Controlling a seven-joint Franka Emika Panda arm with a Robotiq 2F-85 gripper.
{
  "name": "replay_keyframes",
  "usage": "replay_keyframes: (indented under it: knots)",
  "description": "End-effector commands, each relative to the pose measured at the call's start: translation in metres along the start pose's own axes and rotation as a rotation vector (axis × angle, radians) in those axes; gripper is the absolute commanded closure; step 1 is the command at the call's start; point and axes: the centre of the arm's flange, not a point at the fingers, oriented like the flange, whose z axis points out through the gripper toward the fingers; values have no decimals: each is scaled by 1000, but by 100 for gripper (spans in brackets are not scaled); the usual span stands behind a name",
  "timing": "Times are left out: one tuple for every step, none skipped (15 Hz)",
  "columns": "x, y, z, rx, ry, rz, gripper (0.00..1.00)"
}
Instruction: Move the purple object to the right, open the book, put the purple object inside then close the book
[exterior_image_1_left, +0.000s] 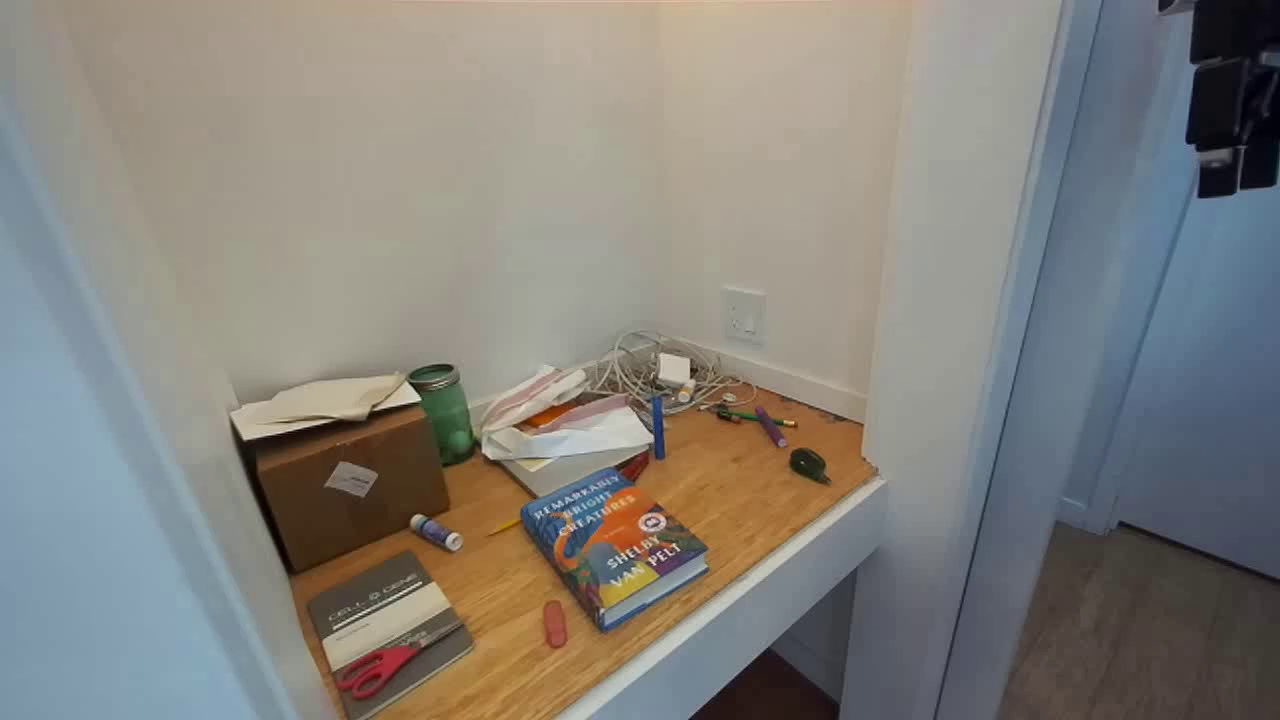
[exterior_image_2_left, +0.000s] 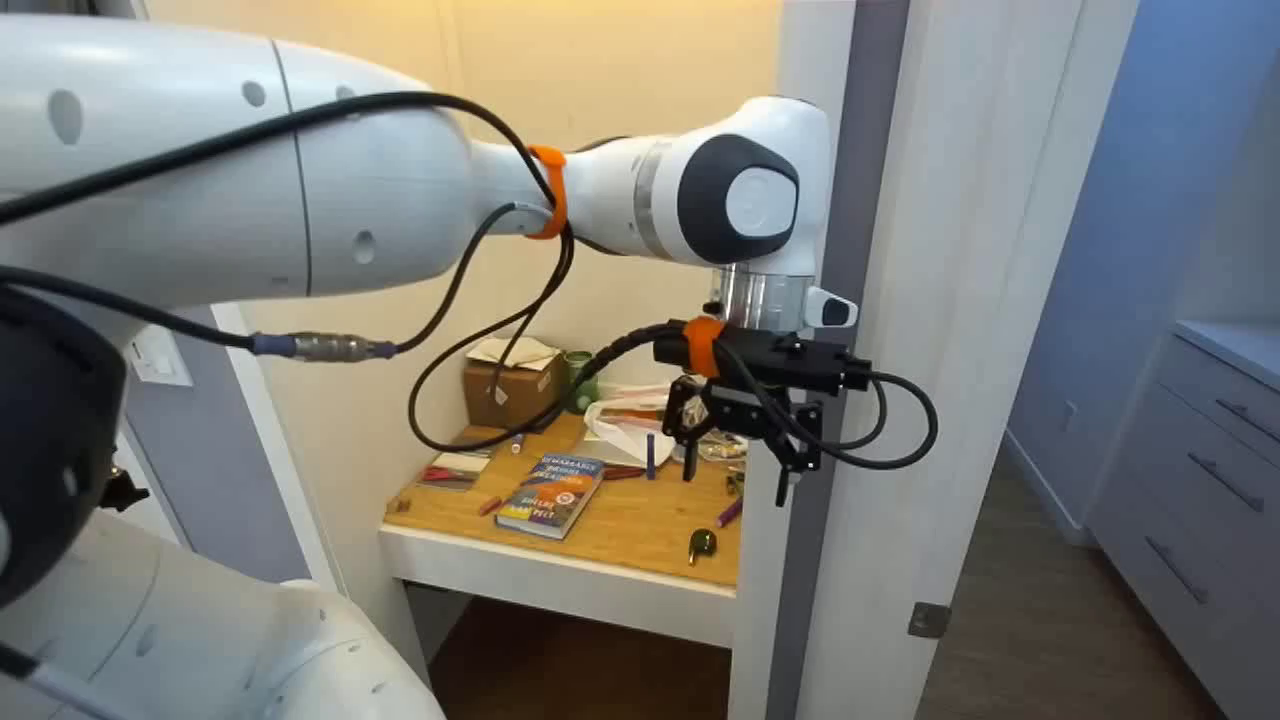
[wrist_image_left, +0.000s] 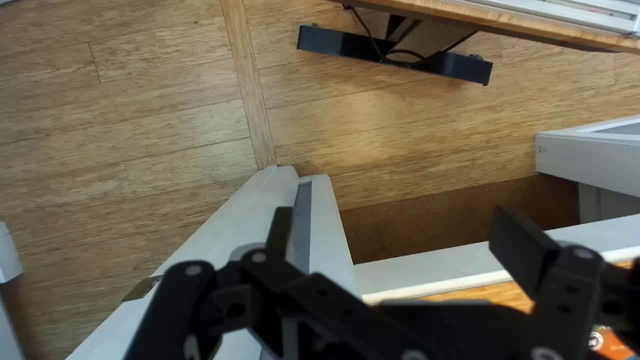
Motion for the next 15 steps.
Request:
replay_keyframes:
  knots:
    - [0, 0, 0, 0, 0, 0, 0]
    - [0, 0, 0, 0, 0, 0, 0]
    - [0, 0, 0, 0, 0, 0, 0]
    - [0, 0, 0, 0, 0, 0, 0]
    - [0, 0, 0, 0, 0, 0, 0]
    - [0, 0, 0, 0, 0, 0, 0]
    - [4, -6, 2, 8, -11, -5, 0]
    - [12, -20, 6, 26, -12, -39, 0]
    - [19, -31, 9, 39, -25, -49, 0]
    - [27, -48, 12, 61, -28, -72, 0]
    - [33, -60, 14, 78, -28, -91, 0]
    - [42, -78, 15, 104, -33, -101, 0]
    - [47, -93, 19, 122, -38, -111, 0]
    - [56, -110, 21, 136, -49, -117, 0]
    - [65, -127, 24, 157, -60, -121, 0]
